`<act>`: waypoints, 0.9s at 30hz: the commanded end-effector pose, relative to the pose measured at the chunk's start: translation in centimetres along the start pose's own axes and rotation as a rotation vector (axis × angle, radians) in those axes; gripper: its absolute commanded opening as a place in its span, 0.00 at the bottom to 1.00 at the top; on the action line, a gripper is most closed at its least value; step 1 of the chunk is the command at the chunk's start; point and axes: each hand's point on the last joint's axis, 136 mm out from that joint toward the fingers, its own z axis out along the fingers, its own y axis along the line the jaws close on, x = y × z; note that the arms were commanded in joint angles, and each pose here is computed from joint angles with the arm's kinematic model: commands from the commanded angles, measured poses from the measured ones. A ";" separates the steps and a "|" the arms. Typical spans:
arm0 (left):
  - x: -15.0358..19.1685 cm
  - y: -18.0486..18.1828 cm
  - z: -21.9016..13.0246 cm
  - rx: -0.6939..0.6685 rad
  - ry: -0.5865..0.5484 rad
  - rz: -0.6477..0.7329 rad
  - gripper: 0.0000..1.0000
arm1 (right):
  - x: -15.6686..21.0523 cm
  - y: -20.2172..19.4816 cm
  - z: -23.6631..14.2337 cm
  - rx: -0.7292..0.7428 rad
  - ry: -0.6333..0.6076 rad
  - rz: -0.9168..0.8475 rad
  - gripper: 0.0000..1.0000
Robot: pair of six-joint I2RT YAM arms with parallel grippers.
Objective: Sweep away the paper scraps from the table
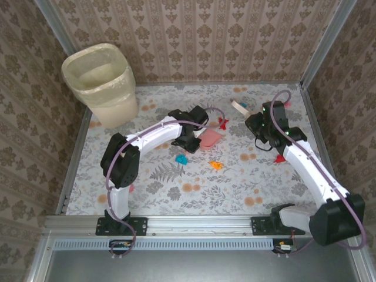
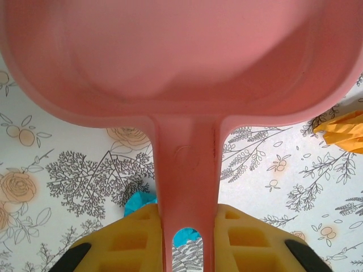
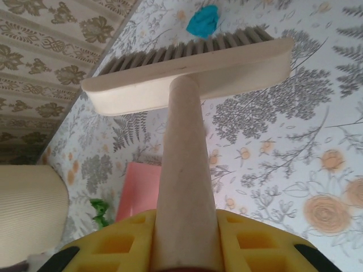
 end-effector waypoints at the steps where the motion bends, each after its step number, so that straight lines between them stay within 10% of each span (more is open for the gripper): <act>1: -1.0 0.0 0.7 0.019 -0.004 0.039 0.00 | -0.3 3.3 0.8 -0.094 0.073 0.079 0.00; 27: -2.2 0.7 2.4 0.007 -0.025 0.092 0.00 | -0.1 5.0 7.1 -0.050 0.219 0.185 0.00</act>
